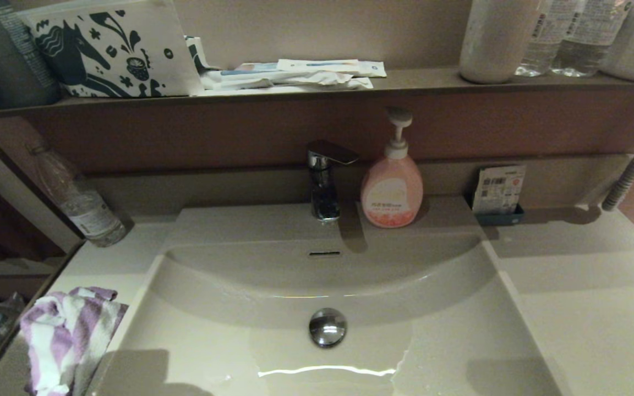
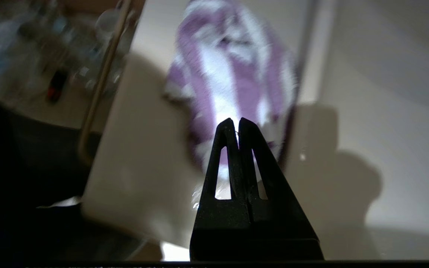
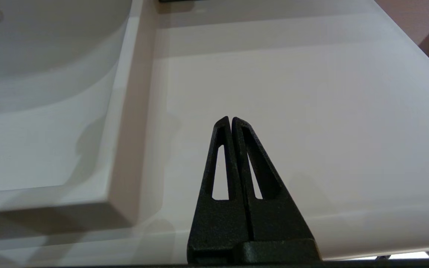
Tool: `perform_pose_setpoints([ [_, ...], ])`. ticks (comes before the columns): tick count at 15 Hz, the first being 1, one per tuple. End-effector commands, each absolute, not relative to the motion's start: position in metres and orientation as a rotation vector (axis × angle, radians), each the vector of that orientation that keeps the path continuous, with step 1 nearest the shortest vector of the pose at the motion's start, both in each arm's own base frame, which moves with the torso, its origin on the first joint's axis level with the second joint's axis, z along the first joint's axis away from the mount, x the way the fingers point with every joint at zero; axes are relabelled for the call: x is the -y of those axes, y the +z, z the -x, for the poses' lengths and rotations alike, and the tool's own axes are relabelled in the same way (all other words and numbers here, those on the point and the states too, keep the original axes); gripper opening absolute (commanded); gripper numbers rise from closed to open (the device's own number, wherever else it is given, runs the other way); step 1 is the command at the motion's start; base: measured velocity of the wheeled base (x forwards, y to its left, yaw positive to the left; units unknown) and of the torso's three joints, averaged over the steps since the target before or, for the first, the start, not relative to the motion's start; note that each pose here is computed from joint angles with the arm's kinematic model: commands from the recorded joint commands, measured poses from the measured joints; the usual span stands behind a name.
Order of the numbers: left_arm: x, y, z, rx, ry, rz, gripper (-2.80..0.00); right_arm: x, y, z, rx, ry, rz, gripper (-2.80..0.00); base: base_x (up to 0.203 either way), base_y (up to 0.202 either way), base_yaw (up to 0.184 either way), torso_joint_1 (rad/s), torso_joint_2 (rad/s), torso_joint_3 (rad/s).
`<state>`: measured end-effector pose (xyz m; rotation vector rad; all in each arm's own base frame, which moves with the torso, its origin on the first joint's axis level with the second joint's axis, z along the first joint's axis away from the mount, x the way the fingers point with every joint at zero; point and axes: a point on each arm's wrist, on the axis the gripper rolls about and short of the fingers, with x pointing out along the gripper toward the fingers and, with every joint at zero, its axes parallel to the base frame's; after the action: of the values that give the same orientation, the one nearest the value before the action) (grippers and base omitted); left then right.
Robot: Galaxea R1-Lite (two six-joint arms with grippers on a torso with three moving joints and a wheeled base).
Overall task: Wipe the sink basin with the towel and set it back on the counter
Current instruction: Pick up the cloth
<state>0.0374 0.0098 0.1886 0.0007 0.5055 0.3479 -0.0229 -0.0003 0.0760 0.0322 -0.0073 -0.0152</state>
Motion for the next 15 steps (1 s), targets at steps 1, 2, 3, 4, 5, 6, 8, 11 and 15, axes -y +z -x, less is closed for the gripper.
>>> perform_pose_setpoints([
  [1,-0.015,0.197,-0.054,-0.571,0.406,0.012,-2.80,0.000,0.076,0.023,0.006,-0.015,-0.032,-2.80,0.000,0.000,0.000,0.000,0.00,0.000],
  [2,-0.018,0.199,-0.060,-0.590,0.425,0.018,-2.80,0.000,0.076,0.023,0.006,-0.015,-0.032,-2.80,0.000,0.000,0.000,0.000,0.00,0.000],
  [3,-0.019,0.199,-0.065,-0.607,0.428,0.018,-2.80,0.000,0.076,0.023,0.006,-0.015,-0.032,-2.80,0.000,0.000,0.000,0.000,0.00,0.000],
  [4,-0.020,0.199,-0.070,-0.623,0.428,0.018,-2.80,0.000,0.076,0.023,0.006,-0.015,-0.032,-2.80,0.000,0.000,0.000,0.000,0.00,0.000],
  [5,-0.021,0.200,-0.076,-0.641,0.427,0.018,0.00,0.000,0.076,0.023,0.006,-0.015,-0.032,-2.80,0.000,0.000,0.000,0.000,0.00,0.000],
  [6,-0.023,0.201,-0.084,-0.665,0.430,0.021,0.00,0.000,0.076,0.023,0.006,-0.015,-0.032,-2.80,0.000,0.000,0.000,0.000,0.00,0.000],
  [8,-0.031,0.204,-0.102,-0.712,0.465,0.035,0.00,0.000,0.076,0.023,0.006,-0.015,-0.032,-2.80,0.000,0.000,0.000,0.000,0.00,0.000],
  [11,-0.047,0.212,-0.128,-0.751,0.529,0.057,0.00,0.000,0.076,0.023,0.006,-0.015,-0.032,-2.80,0.000,0.000,0.000,0.000,0.00,0.000],
  [15,-0.058,0.210,-0.155,-0.883,0.594,0.128,0.00,0.000,0.076,0.023,0.006,-0.015,-0.032,-2.80,0.000,0.000,0.000,0.000,0.00,0.000],
])
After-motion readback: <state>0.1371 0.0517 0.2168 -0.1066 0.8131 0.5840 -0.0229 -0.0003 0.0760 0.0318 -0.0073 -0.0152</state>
